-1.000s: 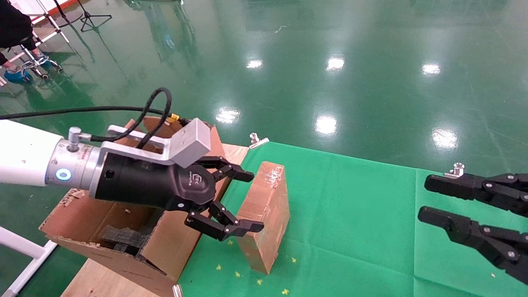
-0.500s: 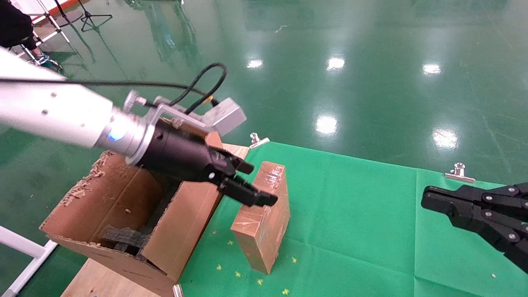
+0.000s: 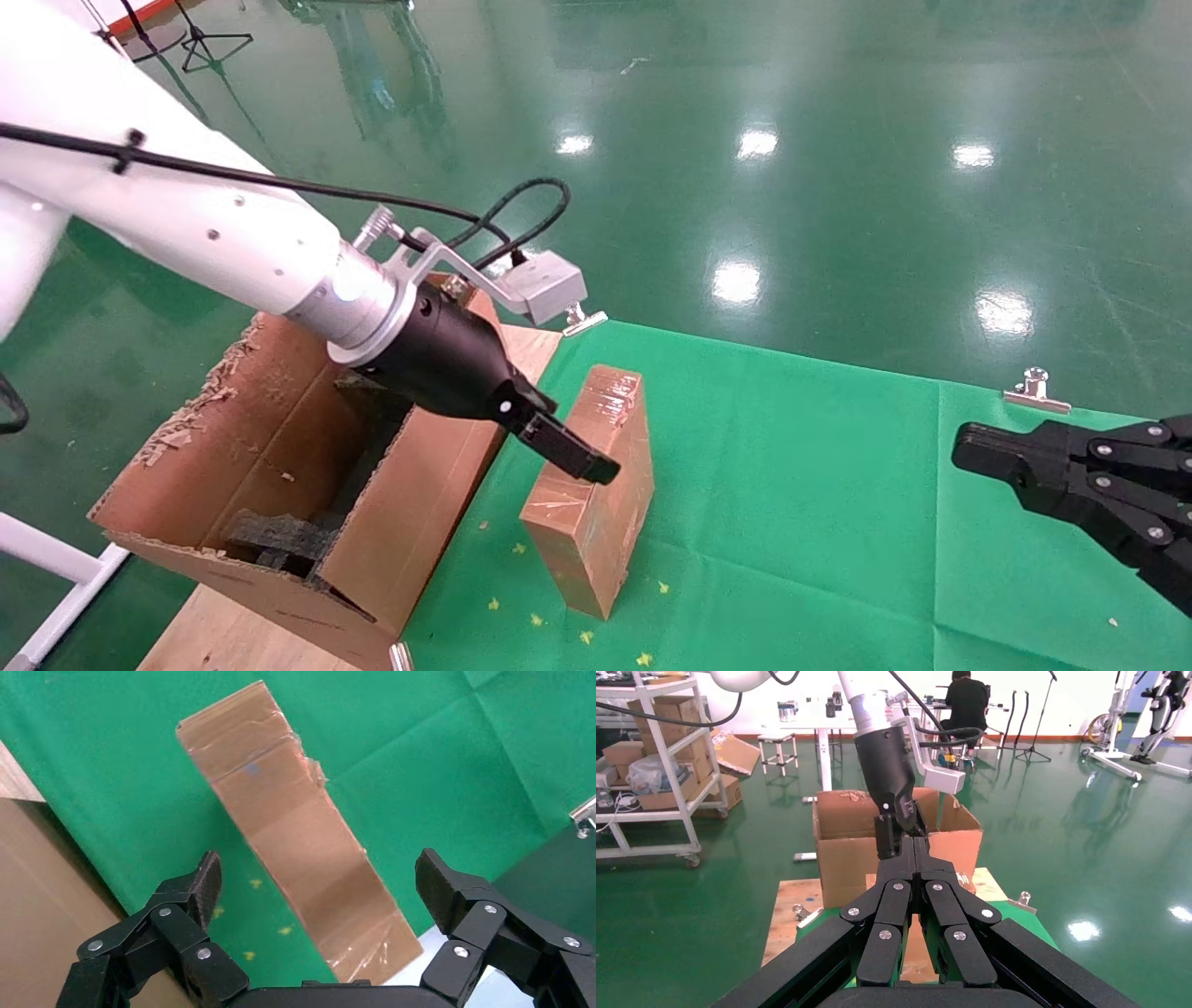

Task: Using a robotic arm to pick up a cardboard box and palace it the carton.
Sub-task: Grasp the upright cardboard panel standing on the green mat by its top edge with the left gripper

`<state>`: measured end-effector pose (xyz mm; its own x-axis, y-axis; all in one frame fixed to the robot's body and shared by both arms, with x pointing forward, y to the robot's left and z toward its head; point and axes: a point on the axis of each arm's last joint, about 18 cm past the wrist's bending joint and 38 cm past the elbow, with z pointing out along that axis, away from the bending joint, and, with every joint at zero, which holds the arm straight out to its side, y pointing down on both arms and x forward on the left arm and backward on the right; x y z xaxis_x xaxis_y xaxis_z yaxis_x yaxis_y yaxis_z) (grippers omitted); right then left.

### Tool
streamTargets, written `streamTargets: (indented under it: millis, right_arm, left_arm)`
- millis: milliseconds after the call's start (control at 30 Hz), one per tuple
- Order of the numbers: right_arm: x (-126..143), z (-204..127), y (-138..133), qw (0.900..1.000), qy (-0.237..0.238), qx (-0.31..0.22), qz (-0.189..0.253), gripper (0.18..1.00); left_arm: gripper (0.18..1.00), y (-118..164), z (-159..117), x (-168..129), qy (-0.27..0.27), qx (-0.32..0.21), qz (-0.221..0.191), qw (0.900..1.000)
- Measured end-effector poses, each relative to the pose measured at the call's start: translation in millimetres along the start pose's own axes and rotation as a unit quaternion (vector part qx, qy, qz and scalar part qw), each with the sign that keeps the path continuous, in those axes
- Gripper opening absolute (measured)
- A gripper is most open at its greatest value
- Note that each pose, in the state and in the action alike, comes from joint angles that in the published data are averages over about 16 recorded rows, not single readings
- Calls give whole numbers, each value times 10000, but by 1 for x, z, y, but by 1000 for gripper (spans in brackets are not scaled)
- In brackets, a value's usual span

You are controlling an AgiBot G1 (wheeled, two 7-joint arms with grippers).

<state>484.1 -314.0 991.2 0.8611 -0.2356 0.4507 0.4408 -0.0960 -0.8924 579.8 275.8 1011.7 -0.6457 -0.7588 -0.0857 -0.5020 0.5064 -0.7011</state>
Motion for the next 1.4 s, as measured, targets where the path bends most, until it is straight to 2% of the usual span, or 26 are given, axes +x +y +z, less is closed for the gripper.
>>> streamTargets:
  millis: [433, 833, 1133, 1400]
  right_arm:
    - [0, 0, 0, 10000, 2, 0, 1, 195]
    - [0, 0, 0, 10000, 3, 0, 2, 274]
    - [0, 0, 0, 10000, 3, 0, 2, 432]
    - [0, 0, 0, 10000, 3, 0, 2, 605]
  left_arm:
    - [1001, 4, 21, 2, -70, -329, -130, 9994]
    - [978, 4, 23, 2, -88, -369, -143, 9992]
    - [906, 4, 23, 2, -73, -348, -148, 9993]
    - [769, 4, 22, 2, -64, -339, -151, 9993]
